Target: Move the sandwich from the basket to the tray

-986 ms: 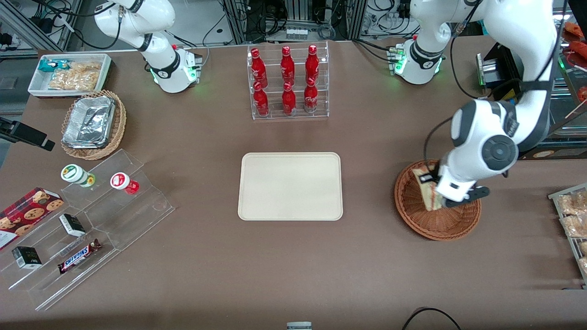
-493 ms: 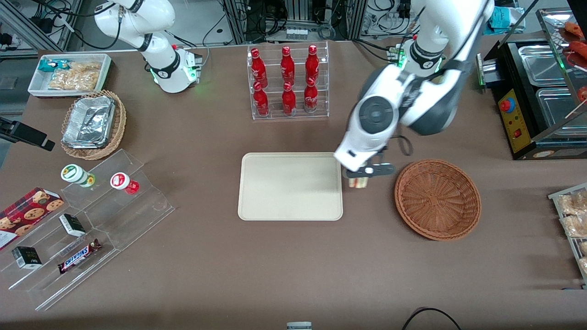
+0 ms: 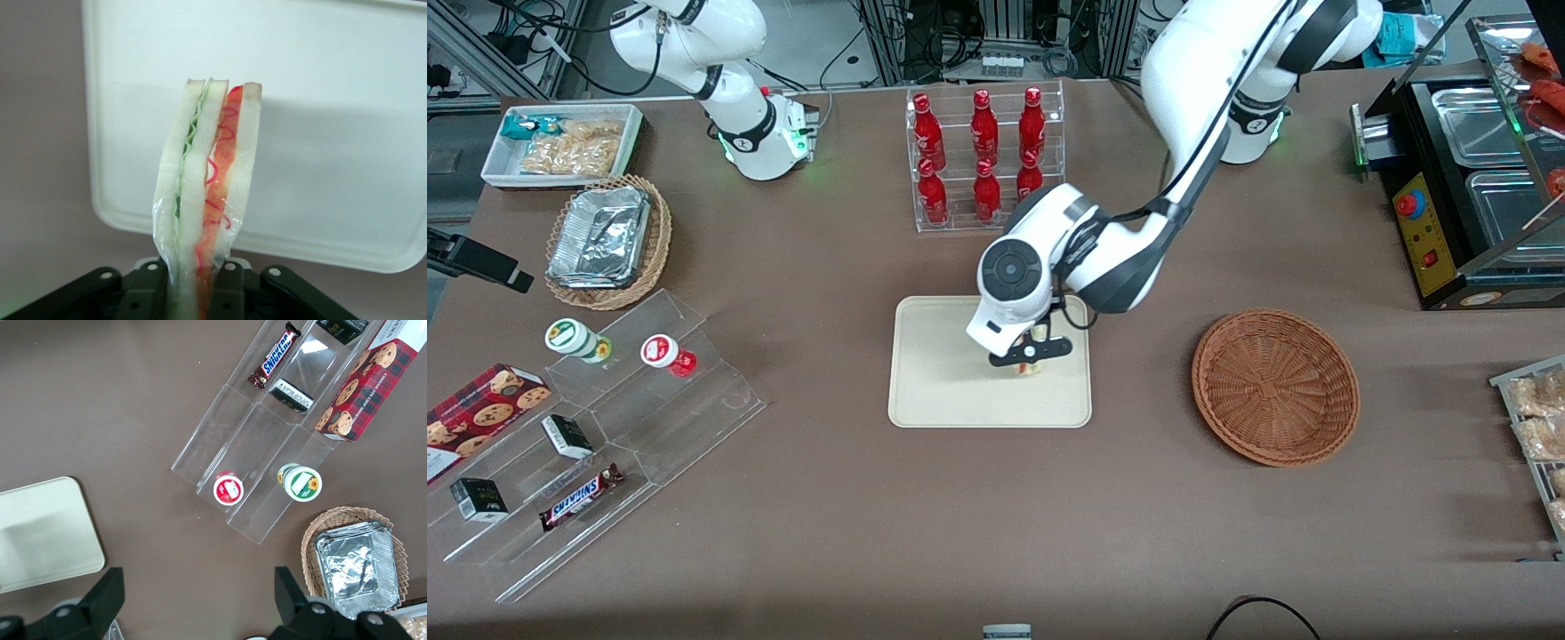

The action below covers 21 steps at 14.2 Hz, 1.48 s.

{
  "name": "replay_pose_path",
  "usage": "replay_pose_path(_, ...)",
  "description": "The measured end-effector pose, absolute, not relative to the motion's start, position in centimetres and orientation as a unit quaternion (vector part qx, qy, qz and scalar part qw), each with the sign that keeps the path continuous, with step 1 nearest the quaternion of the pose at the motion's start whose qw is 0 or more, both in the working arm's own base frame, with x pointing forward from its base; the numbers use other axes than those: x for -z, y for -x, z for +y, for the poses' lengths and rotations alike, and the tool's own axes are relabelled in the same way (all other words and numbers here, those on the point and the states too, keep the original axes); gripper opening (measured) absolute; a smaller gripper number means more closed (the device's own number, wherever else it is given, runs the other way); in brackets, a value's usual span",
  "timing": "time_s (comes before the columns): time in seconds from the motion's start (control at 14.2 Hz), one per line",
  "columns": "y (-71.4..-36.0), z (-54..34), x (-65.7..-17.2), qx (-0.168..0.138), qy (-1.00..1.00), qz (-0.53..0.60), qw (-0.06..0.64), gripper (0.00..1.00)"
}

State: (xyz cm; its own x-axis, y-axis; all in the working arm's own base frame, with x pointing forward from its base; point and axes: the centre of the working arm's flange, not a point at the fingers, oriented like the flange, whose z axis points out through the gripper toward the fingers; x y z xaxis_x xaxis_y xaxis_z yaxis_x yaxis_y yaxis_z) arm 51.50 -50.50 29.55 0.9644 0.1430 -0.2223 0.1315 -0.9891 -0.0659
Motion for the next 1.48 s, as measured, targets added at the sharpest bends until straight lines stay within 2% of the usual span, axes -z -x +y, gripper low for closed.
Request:
replay_pose_path(0.14,-51.2,-51.9,-27.9,-0.096,0.992,-0.078,0.020,0.41)
replay_pose_path(0.21,-51.0,-52.4,-27.2,-0.087,0.993,-0.080,0.021,0.42)
replay_pose_path(0.42,-51.2,-52.8,-27.0,-0.074,0.994,-0.082,0.020,0.52)
replay_pose_path(0.63,-52.8,-52.0,-29.7,-0.056,0.994,-0.092,0.016,0.79)
replay_pose_path(0.77,-54.3,-49.9,-34.8,-0.040,0.993,-0.108,0.023,0.99)
replay_pose_path(0.92,-55.0,-46.5,-41.4,-0.032,0.992,-0.119,0.037,1.00)
replay_pose_path(1.06,-55.9,-40.7,-47.2,-0.045,0.992,-0.102,0.055,1.00)
replay_pose_path(1.34,-57.9,-25.7,-53.7,-0.088,0.993,-0.057,0.055,1.00)
replay_pose_path(1.48,-57.3,-20.1,-56.1,-0.097,0.993,-0.056,0.036,1.00)
